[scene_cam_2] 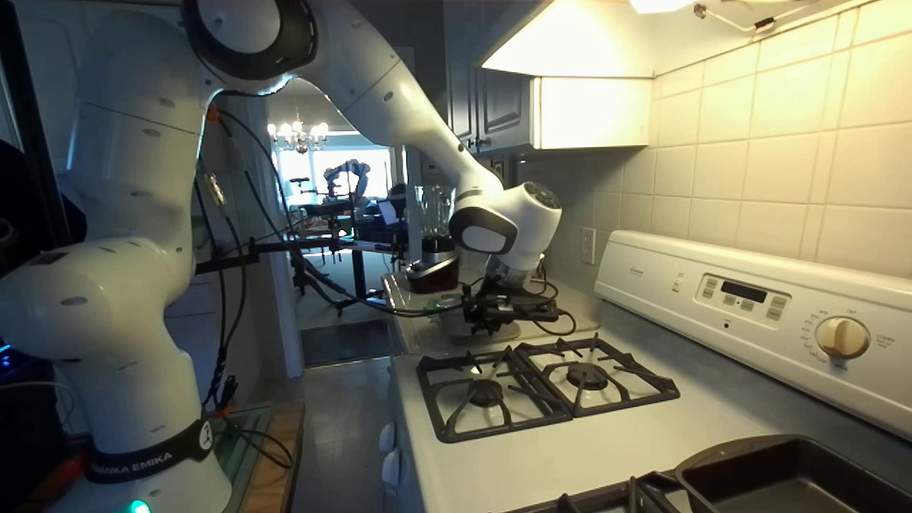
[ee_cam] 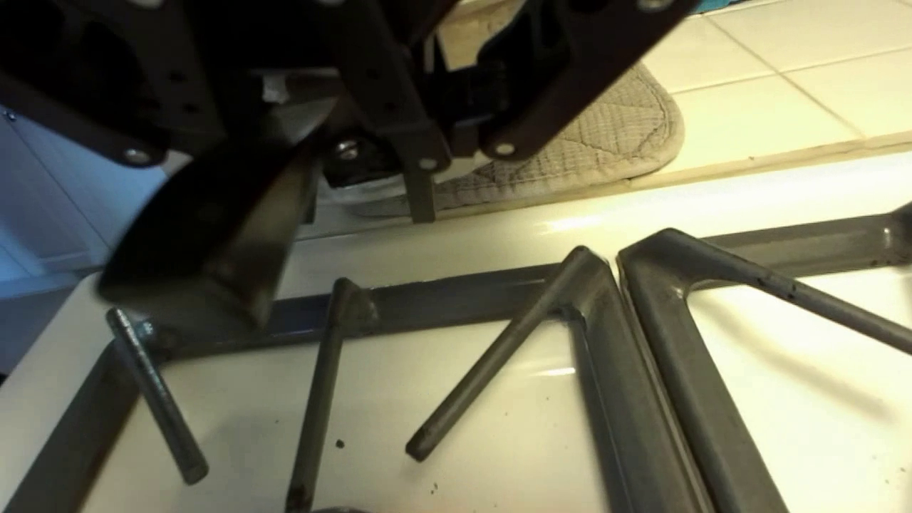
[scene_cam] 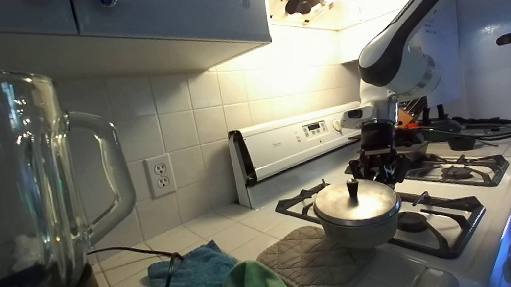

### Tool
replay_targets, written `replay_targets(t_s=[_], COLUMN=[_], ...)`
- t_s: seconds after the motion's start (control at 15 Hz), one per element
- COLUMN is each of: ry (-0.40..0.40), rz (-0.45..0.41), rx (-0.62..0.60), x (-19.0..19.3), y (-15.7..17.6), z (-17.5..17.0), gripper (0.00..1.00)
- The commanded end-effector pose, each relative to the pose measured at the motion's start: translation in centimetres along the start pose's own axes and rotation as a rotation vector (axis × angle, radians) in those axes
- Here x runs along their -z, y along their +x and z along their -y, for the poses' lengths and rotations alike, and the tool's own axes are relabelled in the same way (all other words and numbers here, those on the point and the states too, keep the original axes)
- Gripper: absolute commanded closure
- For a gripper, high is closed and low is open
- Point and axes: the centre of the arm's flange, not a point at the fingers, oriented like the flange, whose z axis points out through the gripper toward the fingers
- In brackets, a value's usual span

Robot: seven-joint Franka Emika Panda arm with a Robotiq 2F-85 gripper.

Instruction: Pick up the pot from the stove and put it on the counter

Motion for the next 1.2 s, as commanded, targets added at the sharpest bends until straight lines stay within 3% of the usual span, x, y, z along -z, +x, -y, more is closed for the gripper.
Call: replay_targets(t_s=[0.0,0.27,0.6,0.67,0.73,0.87,1.13], ry=[0.038,0.084,0.103,0.098,0.085,0.057,0.008], rz=[0.013,-0.015,0.015,0.024,0.043,0.082,0.169], rx=[0.051,0.047,0.025,0.028,0.029,0.036,0.076], x=[0.0,-0.2,-0.4,-0.2,0.0,0.8,2.6], y=[2.0,3.1,3.3,3.2,3.2,3.0,2.4], z=[-1.9,-3.1,-4.2,-4.4,-4.4,-4.2,-3.8], gripper=[0.87,0.87,0.87,0.72,0.38,0.41,0.14])
